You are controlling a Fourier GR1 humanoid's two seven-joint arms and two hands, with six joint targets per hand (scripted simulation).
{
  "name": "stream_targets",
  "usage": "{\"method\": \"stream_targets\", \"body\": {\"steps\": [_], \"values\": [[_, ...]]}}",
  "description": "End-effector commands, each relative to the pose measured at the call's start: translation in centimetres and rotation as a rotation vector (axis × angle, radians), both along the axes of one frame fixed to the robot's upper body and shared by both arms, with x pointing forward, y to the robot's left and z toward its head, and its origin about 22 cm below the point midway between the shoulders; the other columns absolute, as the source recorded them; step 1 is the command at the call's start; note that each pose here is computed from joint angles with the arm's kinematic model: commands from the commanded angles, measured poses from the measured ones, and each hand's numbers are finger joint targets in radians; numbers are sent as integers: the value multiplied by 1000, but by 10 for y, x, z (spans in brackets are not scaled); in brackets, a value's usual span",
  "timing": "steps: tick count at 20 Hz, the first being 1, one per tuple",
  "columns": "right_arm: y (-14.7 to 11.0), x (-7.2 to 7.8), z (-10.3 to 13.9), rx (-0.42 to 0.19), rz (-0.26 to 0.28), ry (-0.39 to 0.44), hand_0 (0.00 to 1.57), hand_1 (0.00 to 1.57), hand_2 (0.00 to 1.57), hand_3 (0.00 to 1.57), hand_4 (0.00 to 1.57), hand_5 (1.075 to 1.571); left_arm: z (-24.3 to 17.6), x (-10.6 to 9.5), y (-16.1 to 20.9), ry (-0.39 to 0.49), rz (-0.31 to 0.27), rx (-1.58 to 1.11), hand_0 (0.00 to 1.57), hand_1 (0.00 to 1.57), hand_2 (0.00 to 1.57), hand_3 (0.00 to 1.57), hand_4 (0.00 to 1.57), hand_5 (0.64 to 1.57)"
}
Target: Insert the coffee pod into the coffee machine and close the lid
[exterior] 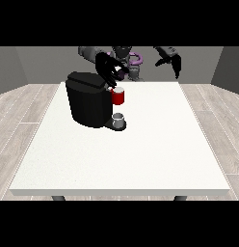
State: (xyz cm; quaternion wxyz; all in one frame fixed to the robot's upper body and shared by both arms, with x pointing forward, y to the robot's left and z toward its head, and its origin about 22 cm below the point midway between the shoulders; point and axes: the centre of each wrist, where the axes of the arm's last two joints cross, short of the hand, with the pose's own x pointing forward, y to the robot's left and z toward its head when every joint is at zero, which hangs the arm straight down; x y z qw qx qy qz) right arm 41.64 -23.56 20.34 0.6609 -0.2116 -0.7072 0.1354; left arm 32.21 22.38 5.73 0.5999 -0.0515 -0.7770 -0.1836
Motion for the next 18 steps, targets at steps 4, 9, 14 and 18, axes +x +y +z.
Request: {"method": "stream_targets", "body": {"steps": [4,9,14,18], "values": [[48,-5,60,9,199,-225,0,0,0,0,0,1571,18,13,-9,-37,-44,-7,0,0,0,0,399,1571],[47,-7,83,-18,187,-254,0,0,0,0,0,1571,28,19,-25,-76,-110,4,0,0,0,0,418,1571],[26,-14,91,32,120,-273,0,0,0,0,0,1571,38,21,-40,-105,-183,5,0,0,0,0,0,1571],[17,-24,93,85,94,-254,0,0,0,0,0,1571,44,25,-46,-128,-205,11,0,0,0,0,312,1571]]}}
